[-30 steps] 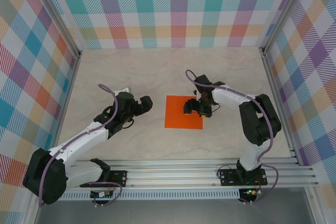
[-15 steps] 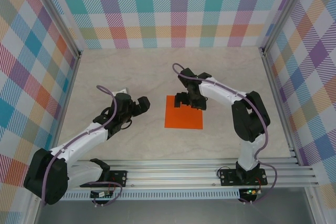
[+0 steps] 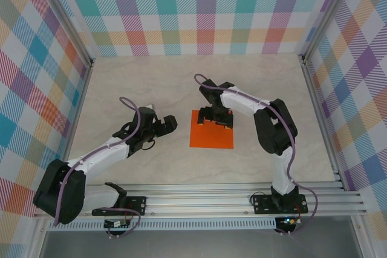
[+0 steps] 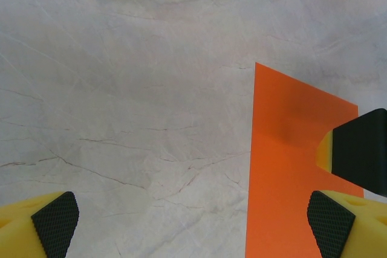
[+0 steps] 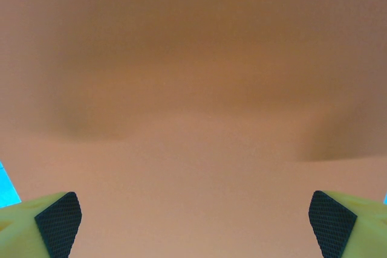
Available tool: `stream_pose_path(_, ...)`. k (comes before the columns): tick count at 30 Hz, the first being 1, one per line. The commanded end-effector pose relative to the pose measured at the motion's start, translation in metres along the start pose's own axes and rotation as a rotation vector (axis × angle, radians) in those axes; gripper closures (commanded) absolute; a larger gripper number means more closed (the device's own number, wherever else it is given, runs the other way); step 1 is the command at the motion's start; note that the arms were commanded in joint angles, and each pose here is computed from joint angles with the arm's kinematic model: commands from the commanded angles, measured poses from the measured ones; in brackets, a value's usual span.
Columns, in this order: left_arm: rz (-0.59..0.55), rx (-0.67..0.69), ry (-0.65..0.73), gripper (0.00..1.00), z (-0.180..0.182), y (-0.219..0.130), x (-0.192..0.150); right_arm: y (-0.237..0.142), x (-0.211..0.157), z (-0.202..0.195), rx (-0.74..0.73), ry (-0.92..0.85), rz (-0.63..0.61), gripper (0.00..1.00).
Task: Fold a paper plane with a square sheet of paper (pick it up from the middle)
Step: Fold a square sheet of paper at the center of the table.
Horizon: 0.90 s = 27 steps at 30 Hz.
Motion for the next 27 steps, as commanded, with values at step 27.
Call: stream_pose_path(27, -0.004, -0.015, 0.033, 0.00, -0.008, 0.001, 0.011, 0.059, -0.017, -0.012, -0.204, -0.073, 0.163, 0.00)
Point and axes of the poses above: each hand's point on the last joint's axis, 136 mm out from that joint toward the fingers, its own y axis out along the fingers, its own z axis along the line the jaws close on, x = y × z, the point moved 4 cm from there along -y, back along the fingers, and after that the axes turned 3 degrees about -y, right-handed, at the moved point
